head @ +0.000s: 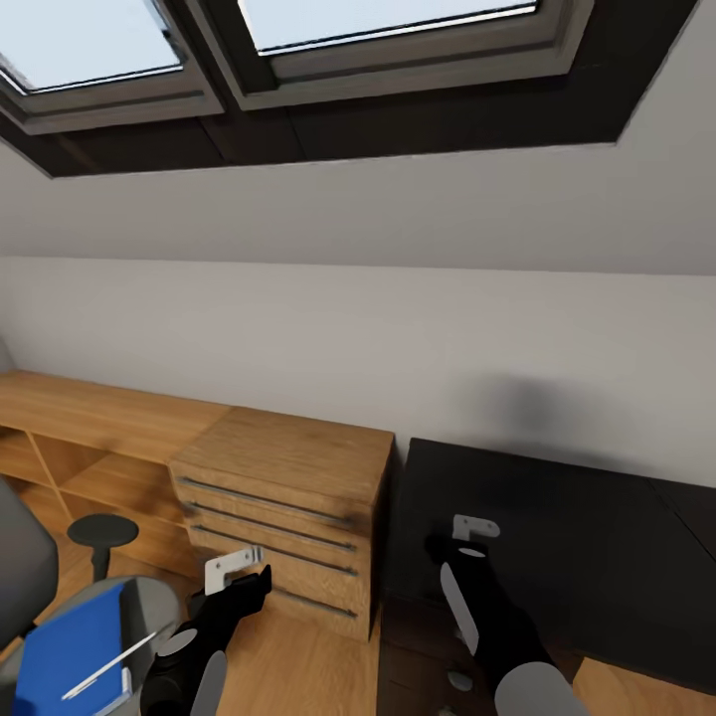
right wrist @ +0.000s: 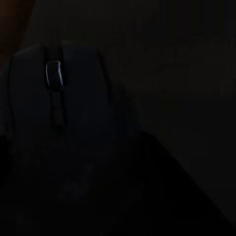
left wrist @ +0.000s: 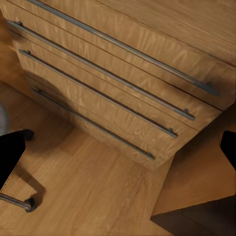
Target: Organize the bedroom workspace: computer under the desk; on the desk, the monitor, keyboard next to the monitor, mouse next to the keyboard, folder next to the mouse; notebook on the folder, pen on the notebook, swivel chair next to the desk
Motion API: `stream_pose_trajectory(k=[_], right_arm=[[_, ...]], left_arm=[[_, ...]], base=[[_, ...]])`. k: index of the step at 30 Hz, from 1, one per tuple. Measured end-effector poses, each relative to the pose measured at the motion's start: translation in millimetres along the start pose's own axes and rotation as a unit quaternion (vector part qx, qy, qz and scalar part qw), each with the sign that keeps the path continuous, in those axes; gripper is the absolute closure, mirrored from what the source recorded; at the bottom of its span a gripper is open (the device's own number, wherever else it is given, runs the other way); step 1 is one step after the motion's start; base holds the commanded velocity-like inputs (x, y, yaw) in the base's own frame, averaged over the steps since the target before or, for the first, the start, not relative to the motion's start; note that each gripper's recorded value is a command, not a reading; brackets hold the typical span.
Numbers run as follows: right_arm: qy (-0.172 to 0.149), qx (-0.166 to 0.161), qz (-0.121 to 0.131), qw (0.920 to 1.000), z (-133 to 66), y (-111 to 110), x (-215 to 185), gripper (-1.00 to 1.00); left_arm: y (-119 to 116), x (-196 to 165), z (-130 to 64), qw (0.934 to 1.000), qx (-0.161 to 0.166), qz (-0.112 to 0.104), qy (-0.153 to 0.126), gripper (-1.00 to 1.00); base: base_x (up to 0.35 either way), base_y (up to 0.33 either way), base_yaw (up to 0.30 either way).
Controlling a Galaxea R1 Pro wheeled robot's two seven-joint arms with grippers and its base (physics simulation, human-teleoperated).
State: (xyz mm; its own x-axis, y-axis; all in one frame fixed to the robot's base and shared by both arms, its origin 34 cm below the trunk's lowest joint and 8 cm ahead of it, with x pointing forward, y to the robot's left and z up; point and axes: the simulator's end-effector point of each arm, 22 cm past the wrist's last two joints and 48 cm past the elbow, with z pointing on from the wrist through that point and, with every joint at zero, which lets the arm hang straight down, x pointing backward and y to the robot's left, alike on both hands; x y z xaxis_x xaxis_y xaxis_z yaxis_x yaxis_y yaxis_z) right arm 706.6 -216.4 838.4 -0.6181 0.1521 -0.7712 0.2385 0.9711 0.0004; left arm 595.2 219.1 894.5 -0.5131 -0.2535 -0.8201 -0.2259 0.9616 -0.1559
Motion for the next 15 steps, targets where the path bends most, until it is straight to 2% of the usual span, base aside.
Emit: stream_pose_trajectory(k=[3, 15], right_arm=[[0.000, 0.000, 0.000, 1.0000, 0.2, 0.1, 0.0, 1.00], [0.005, -0.004, -0.002, 1.0000, 0.7, 2.1, 3.6, 1.00]], left_arm=[[-0.3, 0.3, 0.2, 1.0000, 0.000, 0.000, 0.001, -1.00], [-0.6, 0.4, 0.1, 1.0000, 0.001, 0.001, 0.001, -1.00]], base=[[0.108, 0.111, 0.000], [0.036, 0.015, 0.000]])
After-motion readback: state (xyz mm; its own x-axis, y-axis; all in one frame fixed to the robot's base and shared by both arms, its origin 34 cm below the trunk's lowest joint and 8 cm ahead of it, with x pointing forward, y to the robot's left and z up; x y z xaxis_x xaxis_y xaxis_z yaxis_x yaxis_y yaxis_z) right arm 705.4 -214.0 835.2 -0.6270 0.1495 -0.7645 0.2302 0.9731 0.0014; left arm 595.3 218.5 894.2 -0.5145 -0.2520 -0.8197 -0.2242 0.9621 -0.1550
